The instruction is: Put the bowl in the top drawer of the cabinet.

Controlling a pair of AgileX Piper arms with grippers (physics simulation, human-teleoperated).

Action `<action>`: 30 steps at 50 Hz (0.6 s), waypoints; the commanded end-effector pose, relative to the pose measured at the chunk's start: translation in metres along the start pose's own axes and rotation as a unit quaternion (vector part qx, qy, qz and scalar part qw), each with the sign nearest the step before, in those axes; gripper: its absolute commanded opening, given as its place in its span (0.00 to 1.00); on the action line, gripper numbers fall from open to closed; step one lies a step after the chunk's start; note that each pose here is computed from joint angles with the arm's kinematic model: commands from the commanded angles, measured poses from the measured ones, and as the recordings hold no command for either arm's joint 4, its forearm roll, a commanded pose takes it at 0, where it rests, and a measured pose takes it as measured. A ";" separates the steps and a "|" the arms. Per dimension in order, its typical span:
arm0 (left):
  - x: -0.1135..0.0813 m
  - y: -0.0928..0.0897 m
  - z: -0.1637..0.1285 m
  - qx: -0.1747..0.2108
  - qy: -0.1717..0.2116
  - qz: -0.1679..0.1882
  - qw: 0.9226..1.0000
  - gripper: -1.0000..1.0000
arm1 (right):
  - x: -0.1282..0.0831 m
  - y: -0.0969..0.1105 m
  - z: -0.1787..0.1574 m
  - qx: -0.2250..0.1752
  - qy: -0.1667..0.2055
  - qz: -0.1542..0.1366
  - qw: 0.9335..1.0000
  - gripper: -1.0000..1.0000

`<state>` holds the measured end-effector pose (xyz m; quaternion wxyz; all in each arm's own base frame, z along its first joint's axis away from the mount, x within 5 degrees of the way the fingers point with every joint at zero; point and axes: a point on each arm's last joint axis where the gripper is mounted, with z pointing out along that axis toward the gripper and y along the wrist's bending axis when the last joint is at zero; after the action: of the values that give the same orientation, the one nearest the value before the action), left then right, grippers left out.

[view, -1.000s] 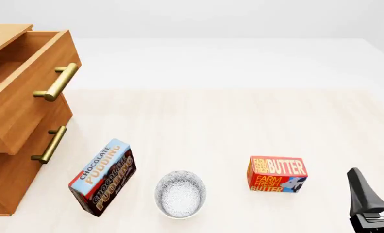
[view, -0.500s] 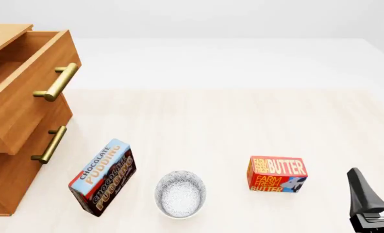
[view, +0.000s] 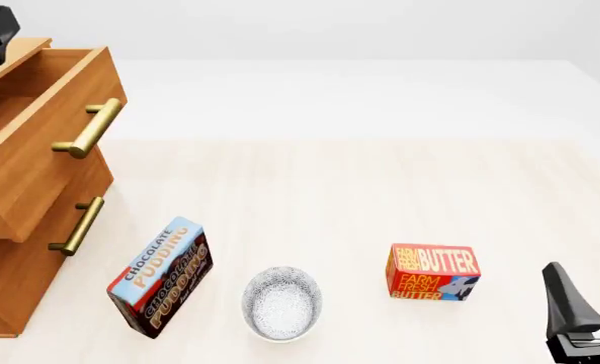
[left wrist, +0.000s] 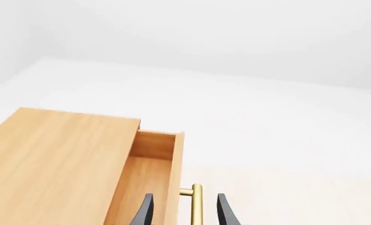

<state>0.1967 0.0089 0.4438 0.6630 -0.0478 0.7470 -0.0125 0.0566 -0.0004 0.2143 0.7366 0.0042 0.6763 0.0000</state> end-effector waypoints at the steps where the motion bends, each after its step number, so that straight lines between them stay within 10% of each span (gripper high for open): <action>1: 0.011 0.001 0.015 -0.003 0.018 -0.014 1.000 1.00 | 0.000 0.000 0.000 0.000 0.000 0.000 1.000 1.00; 30: 0.038 0.007 0.033 -0.015 0.061 -0.037 0.997 1.00 | 0.000 0.000 0.000 0.000 0.000 0.000 1.000 1.00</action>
<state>0.2197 0.0123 0.4091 0.6237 -0.0779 0.7773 -0.0273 0.0566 -0.0004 0.2143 0.7367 0.0042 0.6763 0.0000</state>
